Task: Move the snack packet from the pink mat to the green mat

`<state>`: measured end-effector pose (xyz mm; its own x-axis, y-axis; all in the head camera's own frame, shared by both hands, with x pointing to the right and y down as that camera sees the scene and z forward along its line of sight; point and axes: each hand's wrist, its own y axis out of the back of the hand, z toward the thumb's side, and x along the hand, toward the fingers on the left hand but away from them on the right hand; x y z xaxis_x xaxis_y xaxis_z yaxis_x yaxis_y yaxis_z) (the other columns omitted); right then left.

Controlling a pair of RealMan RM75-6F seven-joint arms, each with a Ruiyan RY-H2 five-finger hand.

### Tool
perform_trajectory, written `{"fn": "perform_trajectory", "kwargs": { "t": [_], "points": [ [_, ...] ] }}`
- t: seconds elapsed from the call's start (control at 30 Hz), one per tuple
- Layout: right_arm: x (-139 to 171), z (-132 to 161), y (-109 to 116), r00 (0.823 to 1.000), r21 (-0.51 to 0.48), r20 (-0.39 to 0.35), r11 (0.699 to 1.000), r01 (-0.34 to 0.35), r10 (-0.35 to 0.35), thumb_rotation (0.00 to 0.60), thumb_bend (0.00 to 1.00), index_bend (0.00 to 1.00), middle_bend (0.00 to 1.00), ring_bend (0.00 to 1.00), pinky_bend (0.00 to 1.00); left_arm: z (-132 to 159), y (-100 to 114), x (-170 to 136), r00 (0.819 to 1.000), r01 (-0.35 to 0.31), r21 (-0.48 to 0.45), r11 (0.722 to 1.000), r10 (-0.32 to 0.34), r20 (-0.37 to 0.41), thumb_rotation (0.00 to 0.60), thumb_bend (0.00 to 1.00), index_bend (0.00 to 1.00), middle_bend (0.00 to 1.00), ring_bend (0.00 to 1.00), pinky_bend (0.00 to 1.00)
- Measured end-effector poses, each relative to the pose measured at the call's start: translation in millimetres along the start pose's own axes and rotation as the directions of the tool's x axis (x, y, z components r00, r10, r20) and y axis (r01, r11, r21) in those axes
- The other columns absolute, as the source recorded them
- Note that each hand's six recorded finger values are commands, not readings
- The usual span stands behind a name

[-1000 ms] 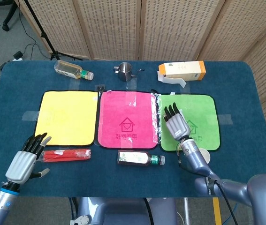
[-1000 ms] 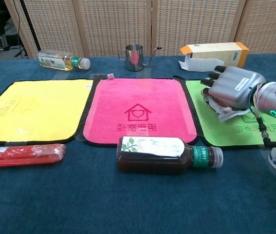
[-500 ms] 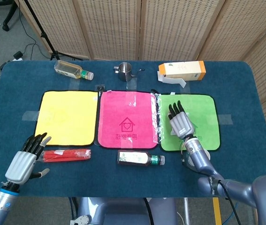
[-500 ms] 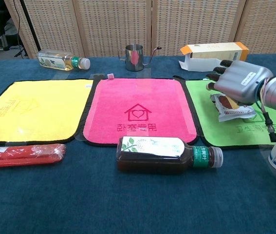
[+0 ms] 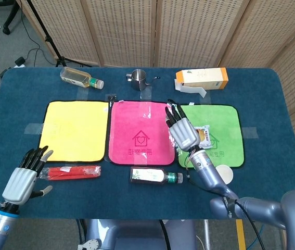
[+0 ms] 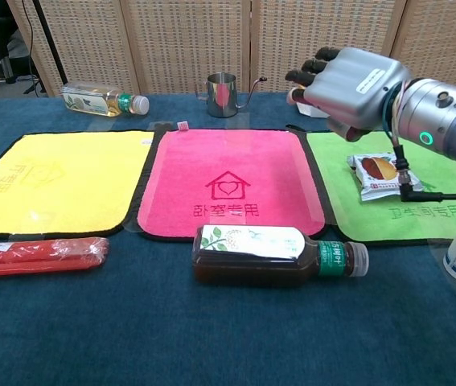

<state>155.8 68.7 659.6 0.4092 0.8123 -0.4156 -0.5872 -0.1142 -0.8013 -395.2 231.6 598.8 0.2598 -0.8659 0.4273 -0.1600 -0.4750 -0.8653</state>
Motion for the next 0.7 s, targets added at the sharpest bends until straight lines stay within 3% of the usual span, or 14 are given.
{"fn": "perform_trajectory", "kwargs": {
  "t": [0.1,0.23,0.5,0.6,0.7],
  "points": [
    [14.8,-3.9,10.9,0.998,-0.088,0.013,0.994,0.061,-0.06,0.6,0.17,0.14,0.0,0.0,0.04,-0.7,1.8,-0.5,1.0,-0.016,0.003,1.0,0.016,-0.004,0.6,0.09,0.0,0.0,0.0,0.0],
    [43.3,-12.9,15.6,0.991,-0.219,0.038,0.967,0.132,-0.127,0.6,0.01,0.12,0.0,0.0,0.04,-0.8,2.4,-1.0,1.0,-0.028,0.012,1.0,0.028,-0.006,0.6,0.08,0.0,0.0,0.0,0.0],
    [124.2,-35.7,1.9,0.971,-0.45,0.109,0.861,0.239,-0.213,0.6,0.0,0.06,0.0,0.0,0.02,-1.7,8.1,-3.9,0.997,-0.069,0.046,0.997,0.069,-0.018,0.6,0.08,0.0,0.0,0.0,0.0],
    [161.7,-47.1,-9.4,0.962,-0.499,0.153,0.822,0.274,-0.228,0.6,0.0,0.06,0.0,0.0,0.02,-1.7,11.7,-6.5,0.996,-0.09,0.059,0.994,0.092,-0.022,0.6,0.08,0.0,0.0,0.0,0.0],
    [196.8,-59.5,-25.6,0.957,-0.522,0.191,0.803,0.286,-0.217,0.6,0.0,0.06,0.0,0.0,0.02,-0.9,14.4,-9.6,0.994,-0.106,0.071,0.992,0.107,-0.022,0.6,0.08,0.0,0.0,0.0,0.0]
  ]
}}
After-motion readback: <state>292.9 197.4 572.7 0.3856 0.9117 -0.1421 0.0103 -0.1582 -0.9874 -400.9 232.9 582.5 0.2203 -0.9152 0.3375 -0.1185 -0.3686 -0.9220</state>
